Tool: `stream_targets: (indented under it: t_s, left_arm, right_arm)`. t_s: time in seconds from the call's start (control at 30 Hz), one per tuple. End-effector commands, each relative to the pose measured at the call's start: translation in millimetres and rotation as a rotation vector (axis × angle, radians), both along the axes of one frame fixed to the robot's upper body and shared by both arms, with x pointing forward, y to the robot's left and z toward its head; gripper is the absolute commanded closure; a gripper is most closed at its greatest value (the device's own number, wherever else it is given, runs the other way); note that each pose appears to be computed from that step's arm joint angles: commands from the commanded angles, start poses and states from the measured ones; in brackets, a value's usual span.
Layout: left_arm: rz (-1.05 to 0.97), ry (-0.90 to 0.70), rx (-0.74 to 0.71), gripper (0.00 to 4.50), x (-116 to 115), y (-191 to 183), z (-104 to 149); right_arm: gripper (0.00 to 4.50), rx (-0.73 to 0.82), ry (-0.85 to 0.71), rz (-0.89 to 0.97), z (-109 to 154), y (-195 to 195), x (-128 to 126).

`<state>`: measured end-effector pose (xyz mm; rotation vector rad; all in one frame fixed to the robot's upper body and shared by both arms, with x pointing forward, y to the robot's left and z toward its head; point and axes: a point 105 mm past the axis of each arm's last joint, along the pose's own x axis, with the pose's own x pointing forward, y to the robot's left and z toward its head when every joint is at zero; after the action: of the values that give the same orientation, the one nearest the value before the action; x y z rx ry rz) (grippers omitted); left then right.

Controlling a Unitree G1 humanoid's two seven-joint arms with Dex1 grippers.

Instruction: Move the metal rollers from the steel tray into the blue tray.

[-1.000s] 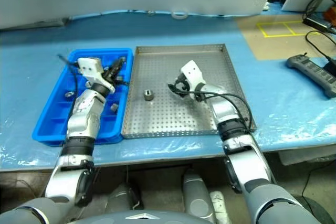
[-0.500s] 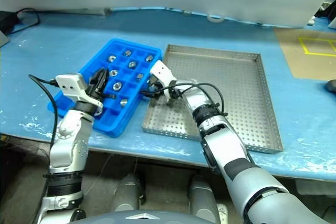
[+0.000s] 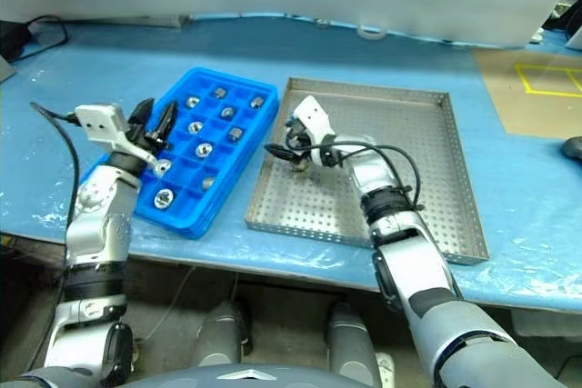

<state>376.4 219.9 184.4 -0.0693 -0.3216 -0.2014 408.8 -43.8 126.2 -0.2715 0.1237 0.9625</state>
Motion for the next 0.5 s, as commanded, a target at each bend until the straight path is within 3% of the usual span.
stream_targets:
  t_s: [0.03,0.13,0.23,0.4,0.5]
  left_arm:
    - [0.014,-0.088,0.019,2.01,11,11,28]
    - [0.006,-0.094,0.028,2.01,20,11,33]
    - [-0.008,-0.088,0.039,1.97,24,8,31]
    - [0.019,-0.1,0.033,1.97,20,13,30]
    - [0.069,-0.121,0.044,1.97,15,26,35]
  right_arm:
    - [0.5,-0.027,0.079,0.004,-22,-2,-17]
    - [0.5,-0.043,0.137,0.023,-39,1,-33]
    - [1.08,-0.045,0.146,0.004,-43,1,-38]
    - [2.76,0.128,0.111,-0.008,-6,6,-31]
    - [3.8,0.116,0.084,0.0,0,13,-25]
